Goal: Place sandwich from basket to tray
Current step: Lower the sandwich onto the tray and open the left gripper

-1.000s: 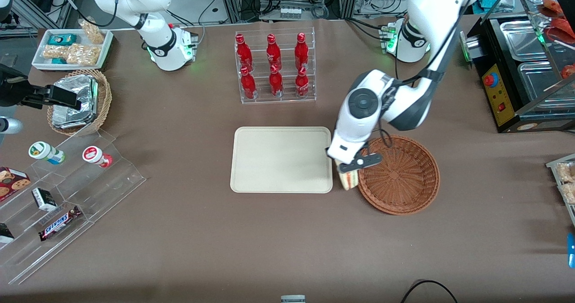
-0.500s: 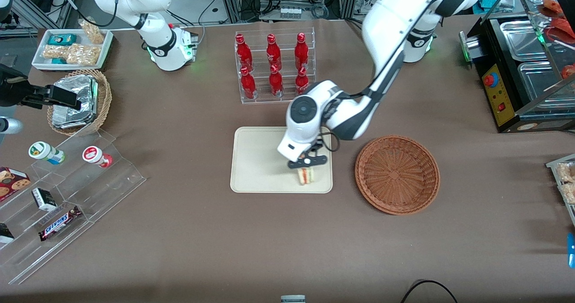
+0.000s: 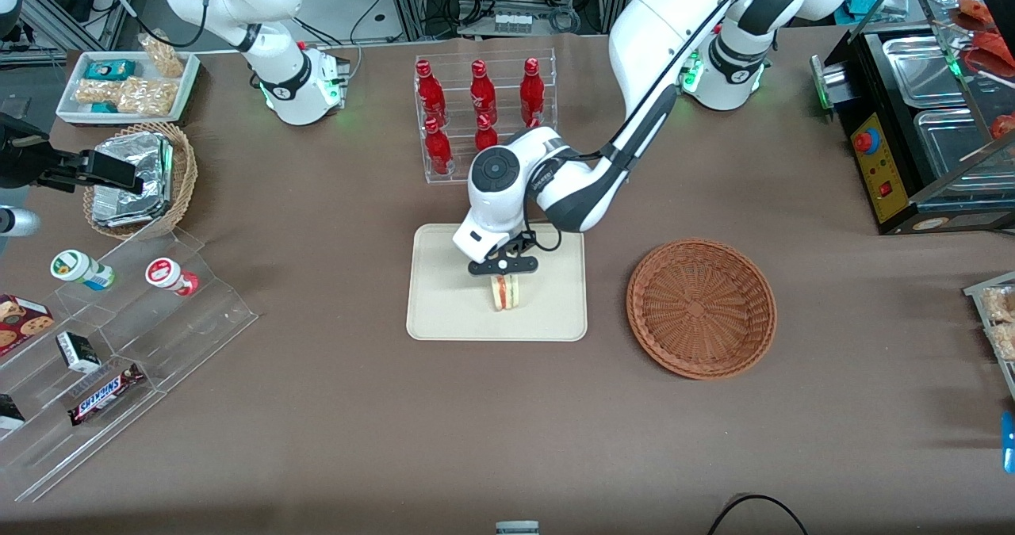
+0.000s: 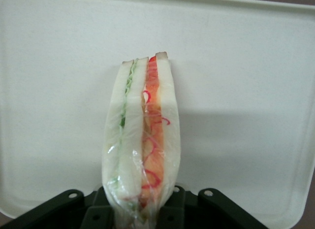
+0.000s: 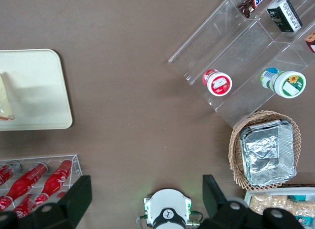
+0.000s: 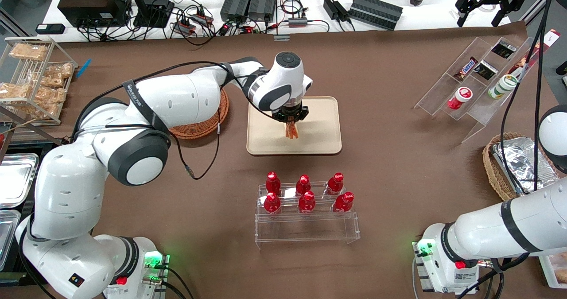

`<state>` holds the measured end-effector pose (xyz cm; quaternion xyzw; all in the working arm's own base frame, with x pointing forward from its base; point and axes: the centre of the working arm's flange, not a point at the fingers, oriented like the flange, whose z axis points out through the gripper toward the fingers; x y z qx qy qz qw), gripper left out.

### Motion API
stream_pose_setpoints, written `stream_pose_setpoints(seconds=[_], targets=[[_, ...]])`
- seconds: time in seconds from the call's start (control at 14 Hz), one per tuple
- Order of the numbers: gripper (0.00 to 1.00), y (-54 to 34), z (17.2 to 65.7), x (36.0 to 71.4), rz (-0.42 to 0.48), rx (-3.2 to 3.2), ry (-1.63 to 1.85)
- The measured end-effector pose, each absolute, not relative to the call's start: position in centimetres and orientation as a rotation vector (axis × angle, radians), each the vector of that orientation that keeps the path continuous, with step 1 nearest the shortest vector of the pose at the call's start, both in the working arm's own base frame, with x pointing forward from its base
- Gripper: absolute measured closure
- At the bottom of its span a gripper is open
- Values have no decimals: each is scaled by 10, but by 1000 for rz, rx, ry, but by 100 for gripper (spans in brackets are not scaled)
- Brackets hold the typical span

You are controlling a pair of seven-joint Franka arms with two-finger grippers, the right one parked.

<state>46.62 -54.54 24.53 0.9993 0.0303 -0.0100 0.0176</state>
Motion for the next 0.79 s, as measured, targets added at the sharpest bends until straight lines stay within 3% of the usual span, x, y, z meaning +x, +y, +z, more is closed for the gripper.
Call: stream_pose_setpoints(seconds=[0.14,0.43,0.64,0.79], targets=[[65,-550,241,460,-34,3107,77],[26,-532,259,490,36,3124,178],[0,-485,332,532,92,3147,328],[0,-432,396,551,71,3183,436]])
